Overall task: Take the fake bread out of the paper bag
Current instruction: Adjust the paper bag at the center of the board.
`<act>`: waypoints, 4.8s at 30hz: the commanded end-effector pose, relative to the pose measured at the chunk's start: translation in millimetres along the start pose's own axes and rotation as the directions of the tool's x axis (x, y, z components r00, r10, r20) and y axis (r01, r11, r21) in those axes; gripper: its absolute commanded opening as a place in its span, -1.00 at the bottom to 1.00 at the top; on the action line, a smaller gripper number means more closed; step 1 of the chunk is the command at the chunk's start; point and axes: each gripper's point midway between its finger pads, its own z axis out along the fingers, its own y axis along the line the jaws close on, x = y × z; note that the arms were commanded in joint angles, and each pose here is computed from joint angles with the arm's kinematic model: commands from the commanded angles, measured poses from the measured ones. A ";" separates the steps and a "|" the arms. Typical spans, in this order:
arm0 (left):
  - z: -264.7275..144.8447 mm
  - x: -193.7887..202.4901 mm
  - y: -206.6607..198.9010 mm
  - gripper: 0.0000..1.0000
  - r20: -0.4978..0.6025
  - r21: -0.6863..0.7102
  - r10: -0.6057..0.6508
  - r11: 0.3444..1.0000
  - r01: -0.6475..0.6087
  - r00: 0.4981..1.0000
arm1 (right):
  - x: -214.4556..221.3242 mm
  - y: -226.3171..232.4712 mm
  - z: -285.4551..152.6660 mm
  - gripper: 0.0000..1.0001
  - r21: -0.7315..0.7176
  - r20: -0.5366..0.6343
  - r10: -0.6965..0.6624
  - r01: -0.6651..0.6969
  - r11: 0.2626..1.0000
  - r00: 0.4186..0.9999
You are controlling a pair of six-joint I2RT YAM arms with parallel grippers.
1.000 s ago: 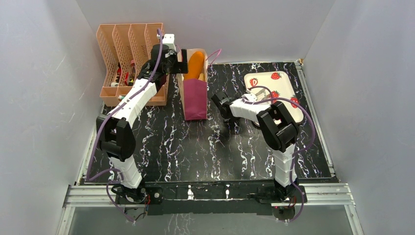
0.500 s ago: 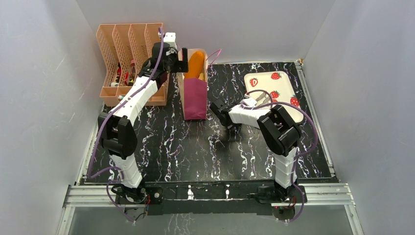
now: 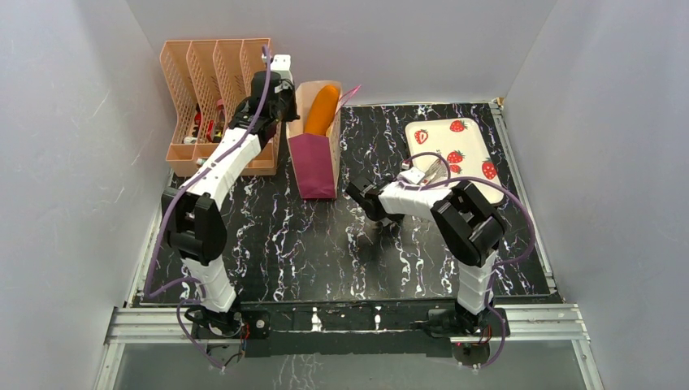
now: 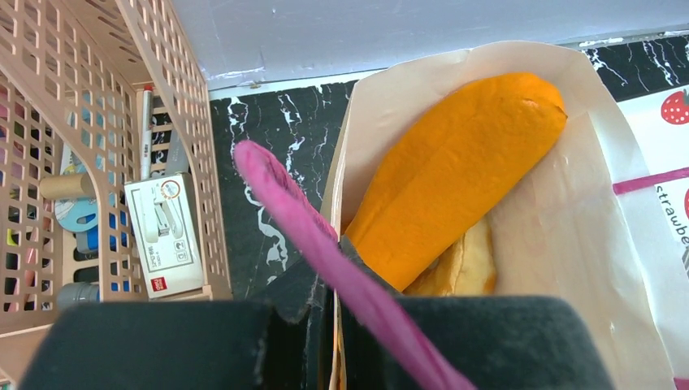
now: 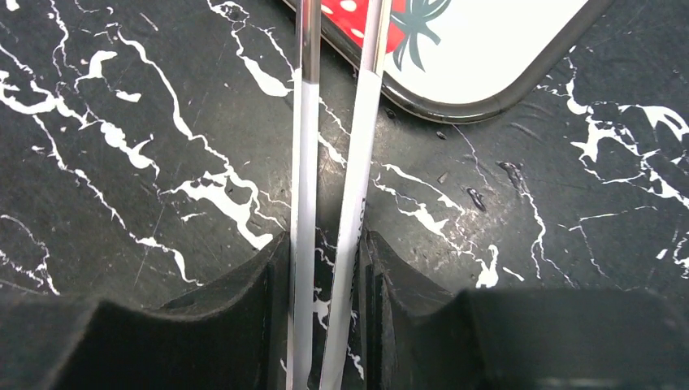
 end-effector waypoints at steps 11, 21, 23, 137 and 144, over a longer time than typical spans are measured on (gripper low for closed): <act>-33.3 -51.4 -61.8 -1.00 0.207 0.014 0.257 0.964 -0.266 0.944 | -37.4 -17.8 -41.0 -0.70 -0.048 0.170 -0.051 0.060 0.997 0.984; -49.2 -26.8 -143.5 -1.00 0.297 0.027 0.557 0.807 -0.590 0.776 | -43.5 -32.6 -55.2 -1.00 -0.118 0.139 -0.028 0.045 0.992 0.990; -55.5 -18.3 -151.9 -1.00 0.304 0.027 0.575 0.792 -0.610 0.760 | -42.5 -37.6 -56.9 -1.00 -0.122 0.131 -0.028 0.045 0.991 0.991; -63.7 -113.1 -128.2 0.75 0.274 0.272 -0.189 0.956 0.113 0.943 | -125.7 -25.9 -130.1 -1.00 -0.289 0.211 0.094 -0.030 0.957 0.973; -61.6 -59.2 -95.3 0.86 0.216 0.193 -0.183 0.971 0.142 0.959 | -120.9 -23.7 -126.3 -1.00 -0.278 0.213 0.078 -0.016 0.960 0.974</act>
